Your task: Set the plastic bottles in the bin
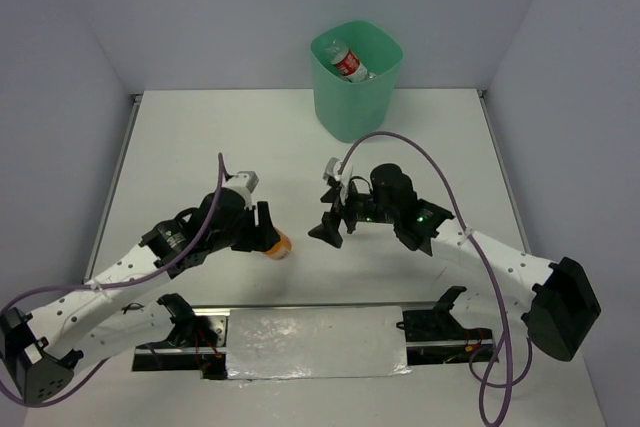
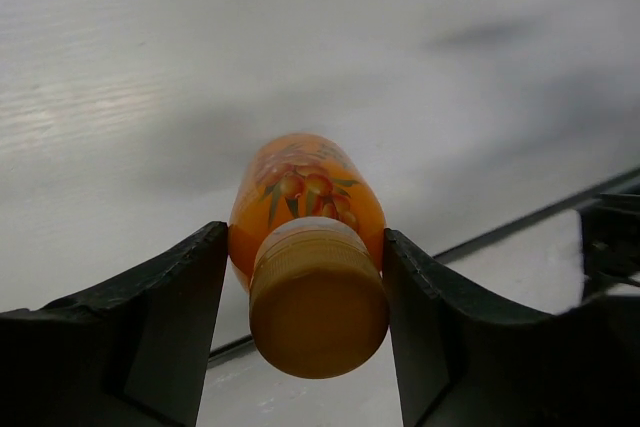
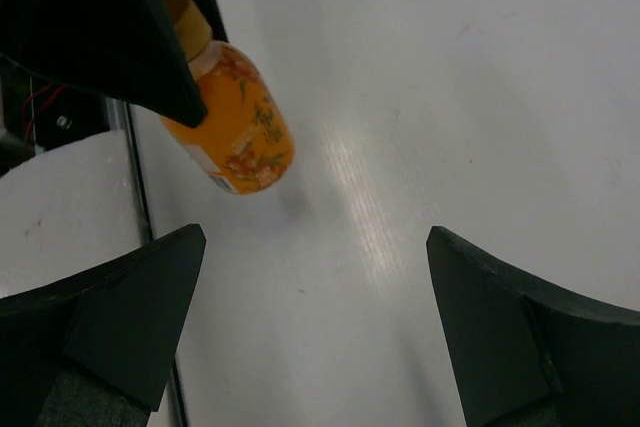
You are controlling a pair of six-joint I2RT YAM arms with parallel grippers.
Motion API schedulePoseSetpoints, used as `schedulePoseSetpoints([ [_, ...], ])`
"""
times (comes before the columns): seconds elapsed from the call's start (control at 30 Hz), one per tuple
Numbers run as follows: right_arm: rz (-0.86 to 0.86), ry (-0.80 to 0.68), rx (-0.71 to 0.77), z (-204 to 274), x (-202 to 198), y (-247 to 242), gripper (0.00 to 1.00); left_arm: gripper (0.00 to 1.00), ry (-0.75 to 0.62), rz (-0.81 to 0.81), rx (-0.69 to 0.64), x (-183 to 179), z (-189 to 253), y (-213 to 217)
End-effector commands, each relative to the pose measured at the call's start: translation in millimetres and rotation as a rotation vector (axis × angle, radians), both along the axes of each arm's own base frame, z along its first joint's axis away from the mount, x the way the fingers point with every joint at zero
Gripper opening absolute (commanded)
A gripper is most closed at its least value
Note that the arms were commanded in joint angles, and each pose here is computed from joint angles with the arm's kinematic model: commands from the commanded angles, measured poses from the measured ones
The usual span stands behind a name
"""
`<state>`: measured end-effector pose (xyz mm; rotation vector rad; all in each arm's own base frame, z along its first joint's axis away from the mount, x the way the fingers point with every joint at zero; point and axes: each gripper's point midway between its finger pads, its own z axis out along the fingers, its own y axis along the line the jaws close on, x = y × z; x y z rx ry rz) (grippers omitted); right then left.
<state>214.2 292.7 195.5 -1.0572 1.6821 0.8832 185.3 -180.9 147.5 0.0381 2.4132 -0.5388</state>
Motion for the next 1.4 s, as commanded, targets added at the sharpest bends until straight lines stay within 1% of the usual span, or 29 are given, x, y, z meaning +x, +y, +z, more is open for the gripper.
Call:
schedulePoseSetpoints([
  [0.0,0.233,-0.132,0.028,8,-27,26,1.0,0.0,-0.142,-0.243,-0.173,-2,48,-44],
  [0.03,0.254,-0.153,0.019,5,-30,30,1.0,0.0,-0.152,-0.269,-0.191,-4,51,-49],
  [0.13,0.334,-0.14,-0.019,-11,-42,43,1.0,0.0,-0.172,-0.305,-0.218,-6,59,-57],
  [0.2,0.334,-0.133,-0.024,-14,-40,49,1.0,0.0,-0.18,-0.328,-0.23,-8,62,-61],
  [0.27,0.334,-0.097,-0.038,-26,-39,57,1.0,0.0,-0.194,-0.352,-0.25,-9,65,-66],
  [0.37,0.361,-0.099,-0.034,-32,-43,68,1.0,0.0,-0.192,-0.374,-0.256,-11,65,-72],
  [0.43,0.369,-0.101,0.007,-30,-44,75,1.0,0.0,-0.188,-0.373,-0.246,-10,65,-73],
  [0.47,0.363,-0.137,0.051,-20,-41,81,1.0,0.0,-0.193,-0.38,-0.25,-10,66,-74],
  [0.53,0.338,-0.128,0.083,-21,-42,82,1.0,0.0,-0.201,-0.407,-0.267,-13,69,-79],
  [0.57,0.325,-0.161,0.125,-11,-39,85,1.0,0.0,-0.207,-0.413,-0.27,-14,71,-80],
  [0.63,0.323,-0.147,0.151,-10,-42,85,0.97,0.0,-0.216,-0.405,-0.262,-12,72,-79],
  [0.67,0.328,-0.151,0.159,-8,-43,85,0.95,0.0,-0.216,-0.398,-0.257,-11,71,-78],
  [0.73,0.325,-0.153,0.149,-8,-42,85,0.81,0.0,-0.224,-0.388,-0.254,-9,74,-77],
  [0.77,0.306,-0.151,0.136,-10,-39,84,0.68,0.0,-0.233,-0.388,-0.257,-8,76,-77],
  [0.8,0.289,-0.147,0.133,-10,-36,83,0.62,0.0,-0.245,-0.384,-0.267,-8,80,-77],
  [0.83,0.268,-0.152,0.128,-11,-32,82,0.53,0.01,-0.254,-0.374,-0.27,-6,81,-76],
  [0.87,0.255,-0.151,0.129,-10,-30,82,0.48,0.04,-0.265,-0.365,-0.275,-4,82,-77],
  [0.9,0.252,-0.151,0.13,-9,-29,82,0.45,0.1,-0.27,-0.357,-0.284,-4,83,-77],
  [0.93,0.253,-0.149,0.127,-9,-30,82,0.4,0.46,-0.276,-0.343,-0.283,-2,83,-76],
  [0.97,0.245,-0.156,0.13,-7,-29,81,0.4,0.79,-0.283,-0.335,-0.287,0,84,-76],
  [1.0,0.242,-0.16,0.131,-6,-29,80,0.38,0.99,-0.288,-0.318,-0.286,3,85,-75],
  [1.07,0.212,-0.168,0.121,-6,-25,76,0.36,0.99,-0.296,-0.292,-0.281,7,87,-73],
  [1.17,0.165,-0.17,0.118,-8,-19,69,0.35,0.99,-0.298,-0.275,-0.279,10,87,-72],
  [1.23,0.096,-0.173,0.109,-14,-6,58,0.35,0.99,-0.309,-0.27,-0.299,12,90,-75],
  [1.37,0.008,-0.15,0.158,-9,12,33,0.35,0.99,-0.33,-0.193,-0.269,25,92,-69],
])
